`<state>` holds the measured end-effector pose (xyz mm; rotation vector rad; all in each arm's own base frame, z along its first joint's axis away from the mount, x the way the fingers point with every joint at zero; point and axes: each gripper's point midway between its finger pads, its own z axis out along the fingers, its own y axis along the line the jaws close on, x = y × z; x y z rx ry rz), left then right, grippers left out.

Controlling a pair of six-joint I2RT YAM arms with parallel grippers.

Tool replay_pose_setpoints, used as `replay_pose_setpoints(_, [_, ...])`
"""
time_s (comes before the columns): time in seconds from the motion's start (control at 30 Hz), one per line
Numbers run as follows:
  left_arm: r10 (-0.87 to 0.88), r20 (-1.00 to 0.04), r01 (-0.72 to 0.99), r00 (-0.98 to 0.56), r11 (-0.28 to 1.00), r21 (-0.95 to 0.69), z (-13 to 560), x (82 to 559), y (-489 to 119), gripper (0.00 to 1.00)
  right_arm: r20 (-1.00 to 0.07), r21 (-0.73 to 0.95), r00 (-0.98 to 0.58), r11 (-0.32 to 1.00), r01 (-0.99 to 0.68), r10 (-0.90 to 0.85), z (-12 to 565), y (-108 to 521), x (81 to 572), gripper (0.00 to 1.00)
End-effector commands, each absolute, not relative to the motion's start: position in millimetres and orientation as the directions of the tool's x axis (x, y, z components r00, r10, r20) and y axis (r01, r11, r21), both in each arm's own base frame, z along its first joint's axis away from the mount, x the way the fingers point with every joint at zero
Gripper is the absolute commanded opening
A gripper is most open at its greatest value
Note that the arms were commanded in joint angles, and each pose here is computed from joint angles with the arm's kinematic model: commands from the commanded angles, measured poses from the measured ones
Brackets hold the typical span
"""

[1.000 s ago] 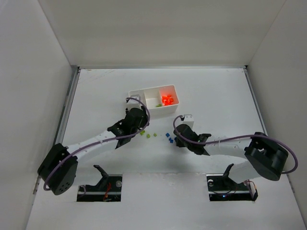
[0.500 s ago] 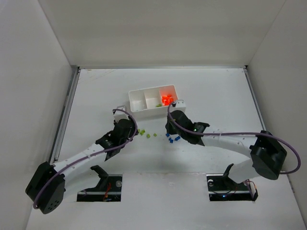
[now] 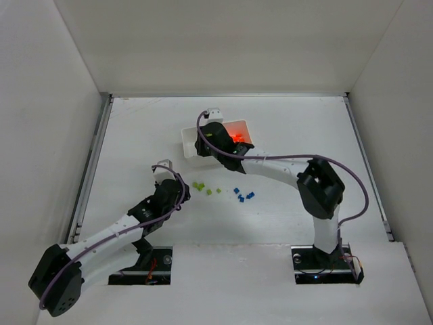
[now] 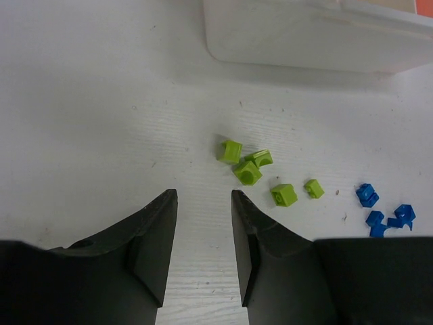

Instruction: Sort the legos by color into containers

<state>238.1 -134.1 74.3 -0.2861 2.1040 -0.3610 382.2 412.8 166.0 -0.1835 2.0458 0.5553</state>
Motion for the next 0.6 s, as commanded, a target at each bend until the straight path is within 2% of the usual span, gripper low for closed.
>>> replay_pose_setpoints(0.0, [-0.355, -0.770, -0.066, -0.529, 0.923, -0.380, 69.6, 233.2, -135.8, 0.35, -0.861, 0.349, -0.489, 0.859, -0.375, 0.136, 184.9, 432.6, 400.9, 0.28])
replay_pose_setpoints(0.1, [-0.337, -0.768, -0.046, -0.544, 0.926, -0.374, 63.7, 228.9, -142.0, 0.35, -0.857, 0.366, -0.492, 0.855, -0.367, 0.155, 185.4, 438.2, 407.8, 0.39])
replay_pose_setpoints(0.2, [-0.324, -0.763, -0.032, -0.559, 0.928, -0.371, 60.5, 225.9, -148.6, 0.34, -0.855, 0.381, -0.489, 0.848, -0.368, 0.172, 192.2, 439.2, 408.4, 0.43])
replay_pose_setpoints(0.57, [-0.239, -0.762, 0.060, -0.602, 0.938, -0.341, 52.5, 220.9, -190.6, 0.32, -0.871, 0.377, -0.451, 0.854, -0.359, 0.195, 206.6, 393.7, 375.9, 0.41])
